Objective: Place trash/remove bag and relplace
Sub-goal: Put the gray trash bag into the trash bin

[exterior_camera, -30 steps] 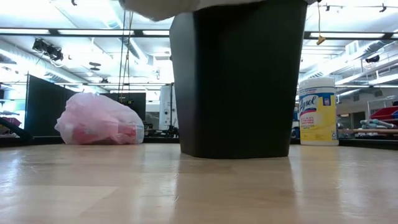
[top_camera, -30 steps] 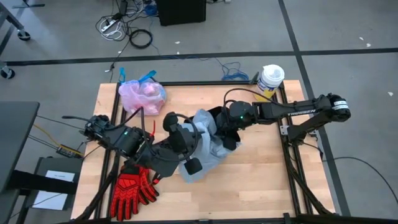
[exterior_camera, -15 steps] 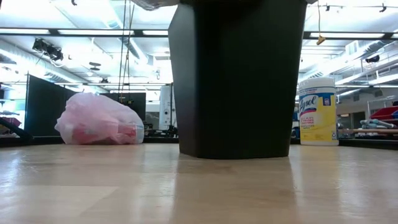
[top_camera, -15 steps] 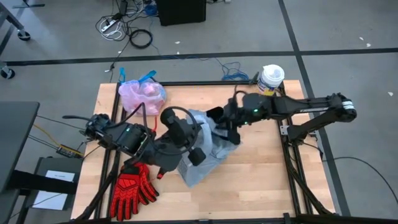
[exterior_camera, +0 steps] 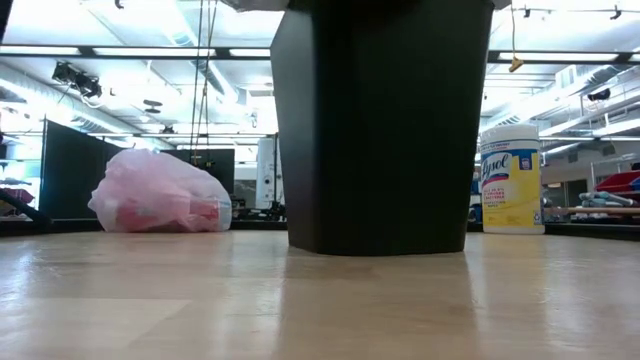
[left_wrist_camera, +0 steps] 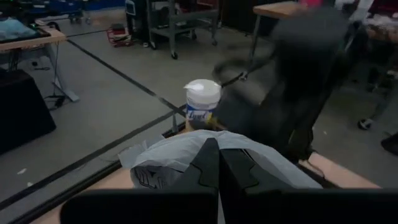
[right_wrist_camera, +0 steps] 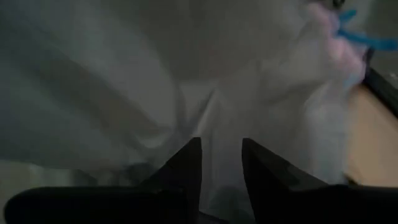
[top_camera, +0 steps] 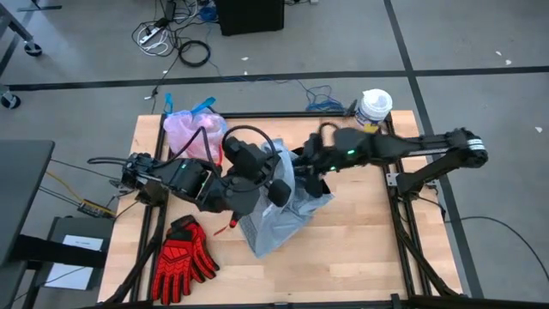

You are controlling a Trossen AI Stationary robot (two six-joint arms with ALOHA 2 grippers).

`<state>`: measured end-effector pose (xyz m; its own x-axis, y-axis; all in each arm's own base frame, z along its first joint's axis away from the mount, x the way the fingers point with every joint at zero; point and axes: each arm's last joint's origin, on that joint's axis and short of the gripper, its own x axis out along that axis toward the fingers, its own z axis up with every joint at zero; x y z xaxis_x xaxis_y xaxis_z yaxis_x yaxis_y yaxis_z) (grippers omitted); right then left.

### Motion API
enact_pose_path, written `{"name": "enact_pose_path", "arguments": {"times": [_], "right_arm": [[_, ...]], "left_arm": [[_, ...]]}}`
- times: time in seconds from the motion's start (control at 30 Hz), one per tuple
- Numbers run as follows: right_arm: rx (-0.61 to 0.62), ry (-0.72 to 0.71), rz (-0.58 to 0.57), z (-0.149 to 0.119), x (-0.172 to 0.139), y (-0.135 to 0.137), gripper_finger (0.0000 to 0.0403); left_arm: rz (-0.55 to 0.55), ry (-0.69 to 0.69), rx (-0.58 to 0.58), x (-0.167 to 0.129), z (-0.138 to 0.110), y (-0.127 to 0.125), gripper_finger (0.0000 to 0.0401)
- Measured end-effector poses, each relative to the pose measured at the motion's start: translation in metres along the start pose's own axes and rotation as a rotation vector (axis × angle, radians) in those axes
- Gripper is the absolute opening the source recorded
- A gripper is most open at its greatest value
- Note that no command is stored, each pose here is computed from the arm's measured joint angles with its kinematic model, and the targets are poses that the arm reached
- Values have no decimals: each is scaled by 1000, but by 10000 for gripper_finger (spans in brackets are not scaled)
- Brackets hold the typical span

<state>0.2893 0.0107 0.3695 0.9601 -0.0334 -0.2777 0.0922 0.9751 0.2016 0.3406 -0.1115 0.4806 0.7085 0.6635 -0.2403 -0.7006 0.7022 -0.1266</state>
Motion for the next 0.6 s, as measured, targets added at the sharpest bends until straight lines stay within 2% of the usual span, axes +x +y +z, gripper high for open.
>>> {"name": "enact_pose_path", "arguments": {"times": [0.2, 0.3, 0.43, 0.6], "right_arm": [[-34, 132, -11, -29, 46, -3, 103], [-24, 215, 32, -44, 61, -3, 103], [7, 334, 62, -61, 72, -5, 103], [9, 367, 64, -62, 68, -5, 103]], "left_arm": [[5, -11, 6, 5, 4, 1, 2], [-69, 34, 44, 5, 2, -1, 2], [-96, 55, 58, 5, 1, -2, 2], [-66, 44, 90, 9, 2, 1, 2]]}}
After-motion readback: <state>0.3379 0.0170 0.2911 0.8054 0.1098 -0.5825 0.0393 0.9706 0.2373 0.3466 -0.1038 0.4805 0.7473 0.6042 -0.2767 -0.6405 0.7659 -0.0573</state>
